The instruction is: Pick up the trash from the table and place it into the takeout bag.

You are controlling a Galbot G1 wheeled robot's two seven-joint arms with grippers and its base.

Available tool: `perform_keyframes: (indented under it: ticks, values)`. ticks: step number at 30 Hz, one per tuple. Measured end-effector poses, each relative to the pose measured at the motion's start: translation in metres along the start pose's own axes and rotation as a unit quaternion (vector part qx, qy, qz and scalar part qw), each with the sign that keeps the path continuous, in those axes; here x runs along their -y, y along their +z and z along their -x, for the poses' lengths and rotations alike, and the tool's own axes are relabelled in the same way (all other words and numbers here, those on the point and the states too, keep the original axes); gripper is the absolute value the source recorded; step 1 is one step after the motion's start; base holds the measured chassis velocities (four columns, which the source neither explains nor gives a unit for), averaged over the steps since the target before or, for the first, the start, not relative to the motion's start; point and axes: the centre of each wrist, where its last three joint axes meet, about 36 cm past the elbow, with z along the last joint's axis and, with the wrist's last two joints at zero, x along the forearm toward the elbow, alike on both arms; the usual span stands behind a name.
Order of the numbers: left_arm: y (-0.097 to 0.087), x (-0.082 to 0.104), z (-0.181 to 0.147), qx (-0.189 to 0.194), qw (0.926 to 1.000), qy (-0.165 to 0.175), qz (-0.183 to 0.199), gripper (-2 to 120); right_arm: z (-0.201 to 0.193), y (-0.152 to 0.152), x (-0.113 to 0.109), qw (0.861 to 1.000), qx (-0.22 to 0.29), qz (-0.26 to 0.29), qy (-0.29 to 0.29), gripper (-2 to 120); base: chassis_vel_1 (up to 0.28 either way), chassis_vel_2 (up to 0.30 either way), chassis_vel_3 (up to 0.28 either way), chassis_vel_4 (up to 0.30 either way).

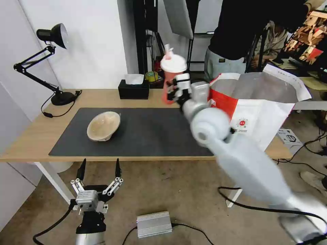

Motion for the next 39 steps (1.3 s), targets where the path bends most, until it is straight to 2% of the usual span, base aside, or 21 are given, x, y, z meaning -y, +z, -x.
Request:
perform_keyframes:
  ticks: [2,3,6,8,11,27,33,39]
  values:
    - [0.0,0.0,0.001,0.0,1.0,0.002,-0.001,100,-0.015,-0.009,0.026,1.0,0.001,-0.012,0.019,5,0.0,0.0,0.0,0.0]
    - [0.0,0.0,0.001,0.0,1.0,0.002,-0.001,100,-0.015,-0.009,0.026,1.0,0.001,-0.012,0.019,5,0.0,0.0,0.0,0.0]
    - [0.0,0.001,0.002,0.0,1.0,0.002,0.0,100,-0.034,-0.024,0.061,0.999,0.002,-0.021,0.042,5,0.0,0.0,0.0,0.0]
    - [0.0,0.001,0.002,0.0,1.0,0.002,0.0,100,-0.037,-0.027,0.067,0.999,0.004,-0.023,0.046,5,0.0,0.0,0.0,0.0]
    - [-0.001,0.003,0.002,-0.001,1.0,0.005,-0.002,100,-0.053,-0.043,0.095,0.997,0.015,-0.029,0.072,5,0.0,0.0,0.0,0.0]
    - [0.002,0.003,0.0,-0.005,0.9999,0.009,0.001,100,-0.07,-0.063,0.148,0.992,0.014,-0.026,0.121,5,0.0,0.0,0.0,0.0]
    - [0.003,0.003,-0.001,-0.005,1.0,0.008,0.002,100,-0.066,-0.053,0.174,0.99,-0.011,-0.022,0.139,5,0.0,0.0,0.0,0.0]
    - [0.003,0.0,0.001,-0.002,1.0,0.004,0.001,100,-0.059,-0.04,0.182,0.988,-0.024,-0.016,0.151,5,0.0,0.0,0.0,0.0]
